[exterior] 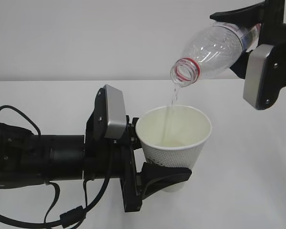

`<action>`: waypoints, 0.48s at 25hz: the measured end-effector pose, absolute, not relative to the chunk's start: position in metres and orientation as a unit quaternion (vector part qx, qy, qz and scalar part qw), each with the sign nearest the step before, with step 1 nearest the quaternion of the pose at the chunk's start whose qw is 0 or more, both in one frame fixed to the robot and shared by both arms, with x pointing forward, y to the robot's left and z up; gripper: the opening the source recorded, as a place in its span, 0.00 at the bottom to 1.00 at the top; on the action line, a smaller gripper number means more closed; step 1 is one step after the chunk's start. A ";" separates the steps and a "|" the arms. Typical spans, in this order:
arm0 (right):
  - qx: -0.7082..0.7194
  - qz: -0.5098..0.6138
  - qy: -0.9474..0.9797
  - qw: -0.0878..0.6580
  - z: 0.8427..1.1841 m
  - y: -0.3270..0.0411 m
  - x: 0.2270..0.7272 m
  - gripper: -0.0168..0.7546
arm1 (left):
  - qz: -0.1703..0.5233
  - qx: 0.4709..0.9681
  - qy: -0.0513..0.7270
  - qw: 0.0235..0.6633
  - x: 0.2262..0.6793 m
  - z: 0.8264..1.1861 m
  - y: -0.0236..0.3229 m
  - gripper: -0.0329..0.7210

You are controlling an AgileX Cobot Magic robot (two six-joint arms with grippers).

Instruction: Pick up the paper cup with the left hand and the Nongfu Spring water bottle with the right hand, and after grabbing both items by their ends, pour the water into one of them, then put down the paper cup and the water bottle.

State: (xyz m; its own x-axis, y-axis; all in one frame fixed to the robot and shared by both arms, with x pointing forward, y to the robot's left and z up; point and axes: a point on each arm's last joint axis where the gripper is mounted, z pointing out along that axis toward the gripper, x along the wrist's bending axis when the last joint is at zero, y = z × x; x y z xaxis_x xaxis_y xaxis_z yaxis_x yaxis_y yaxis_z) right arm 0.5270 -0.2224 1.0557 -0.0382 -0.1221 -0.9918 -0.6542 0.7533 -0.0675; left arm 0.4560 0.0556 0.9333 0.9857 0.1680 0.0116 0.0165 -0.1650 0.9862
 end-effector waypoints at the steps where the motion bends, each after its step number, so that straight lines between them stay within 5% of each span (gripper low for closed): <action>1: -0.282 0.210 0.689 0.634 1.056 -0.222 0.527 0.65 | 0.059 0.761 0.061 0.643 0.456 0.933 0.056 0.75; 12: -0.281 0.210 0.689 0.634 1.056 -0.222 0.527 0.65 | 0.059 0.761 0.061 0.643 0.456 0.933 0.056 0.75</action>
State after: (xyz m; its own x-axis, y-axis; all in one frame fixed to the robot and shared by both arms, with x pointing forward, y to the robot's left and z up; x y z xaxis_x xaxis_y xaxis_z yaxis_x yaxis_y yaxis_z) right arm 0.5271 -0.2224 1.0558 -0.0385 -0.1206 -0.9920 -0.6535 0.7540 -0.0663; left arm 0.4560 0.0556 0.9333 0.9857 0.1680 0.0116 0.0165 -0.1650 0.9862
